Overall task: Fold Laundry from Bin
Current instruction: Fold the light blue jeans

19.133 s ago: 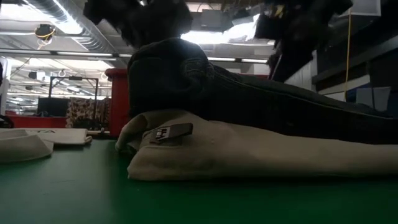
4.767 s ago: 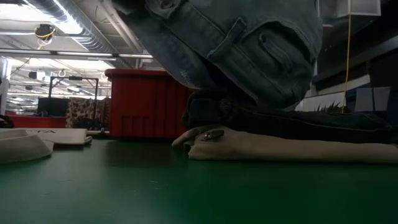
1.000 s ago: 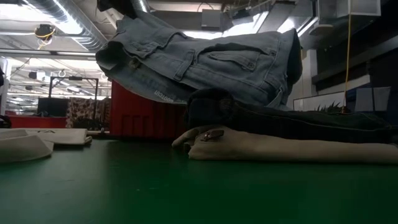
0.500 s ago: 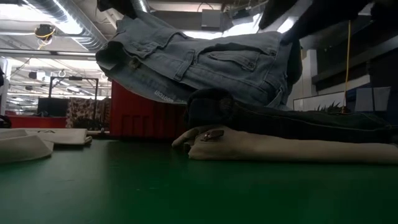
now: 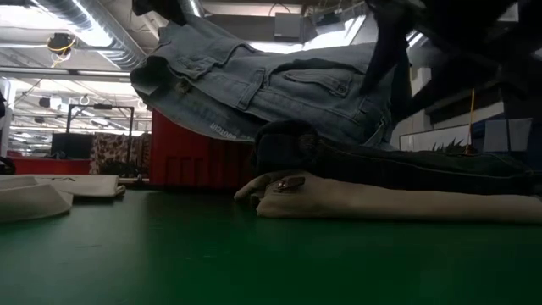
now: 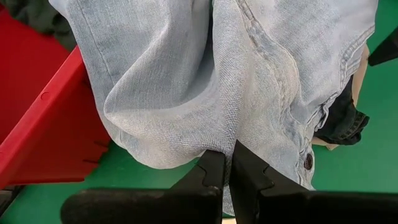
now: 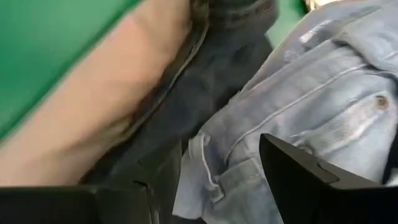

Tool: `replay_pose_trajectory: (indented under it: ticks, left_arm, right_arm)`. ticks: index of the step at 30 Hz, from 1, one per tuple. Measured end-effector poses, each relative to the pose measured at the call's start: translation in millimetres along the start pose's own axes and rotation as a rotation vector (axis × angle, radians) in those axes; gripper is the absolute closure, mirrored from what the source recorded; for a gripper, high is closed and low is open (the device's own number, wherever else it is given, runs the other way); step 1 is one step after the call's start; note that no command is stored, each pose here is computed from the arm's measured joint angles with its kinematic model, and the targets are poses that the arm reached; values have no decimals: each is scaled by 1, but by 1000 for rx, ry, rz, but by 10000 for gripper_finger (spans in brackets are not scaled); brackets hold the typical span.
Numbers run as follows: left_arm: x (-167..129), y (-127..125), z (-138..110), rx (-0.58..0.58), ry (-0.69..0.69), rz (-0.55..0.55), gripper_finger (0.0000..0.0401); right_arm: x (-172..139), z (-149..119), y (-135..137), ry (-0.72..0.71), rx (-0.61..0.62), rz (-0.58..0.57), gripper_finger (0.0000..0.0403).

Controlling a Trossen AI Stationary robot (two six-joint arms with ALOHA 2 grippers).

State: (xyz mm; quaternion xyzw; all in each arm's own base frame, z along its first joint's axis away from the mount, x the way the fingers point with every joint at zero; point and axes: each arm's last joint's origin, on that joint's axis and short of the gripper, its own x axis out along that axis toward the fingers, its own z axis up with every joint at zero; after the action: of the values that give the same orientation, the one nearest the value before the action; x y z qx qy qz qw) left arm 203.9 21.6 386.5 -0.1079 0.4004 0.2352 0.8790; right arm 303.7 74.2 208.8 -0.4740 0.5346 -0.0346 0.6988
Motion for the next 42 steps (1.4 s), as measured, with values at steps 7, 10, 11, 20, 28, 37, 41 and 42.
replay_pose_trajectory:
  ticks: [7, 10, 11, 20, 28, 37, 41, 42]
  left_arm:
    - [0, 0, 0, 0, 0, 0, 395]
    - [0, 0, 0, -1, 0, 0, 395]
    - [0, 0, 0, 0, 0, 0, 395]
    - [0, 0, 0, 0, 0, 0, 395]
    - [0, 0, 0, 0, 0, 0, 395]
    - [0, 0, 0, 2, 1, 2, 395]
    - [0, 1, 0, 38, -7, 18, 395]
    - [-1, 1, 0, 47, -10, 23, 395]
  right_arm:
    - [16, -13, 4, 112, -68, -115, 187]
    - [22, -18, 5, 134, -99, -94, 187]
    - [24, -20, 5, 141, -104, -95, 187]
    - [40, -32, -2, 203, -98, -107, 195]
    - [42, -31, -5, 184, -62, -108, 329]
    - [23, -10, -36, 26, 166, -77, 363]
    - [-1, 7, -70, -124, 273, -57, 382]
    - [-8, 11, -79, -164, 294, -52, 388]
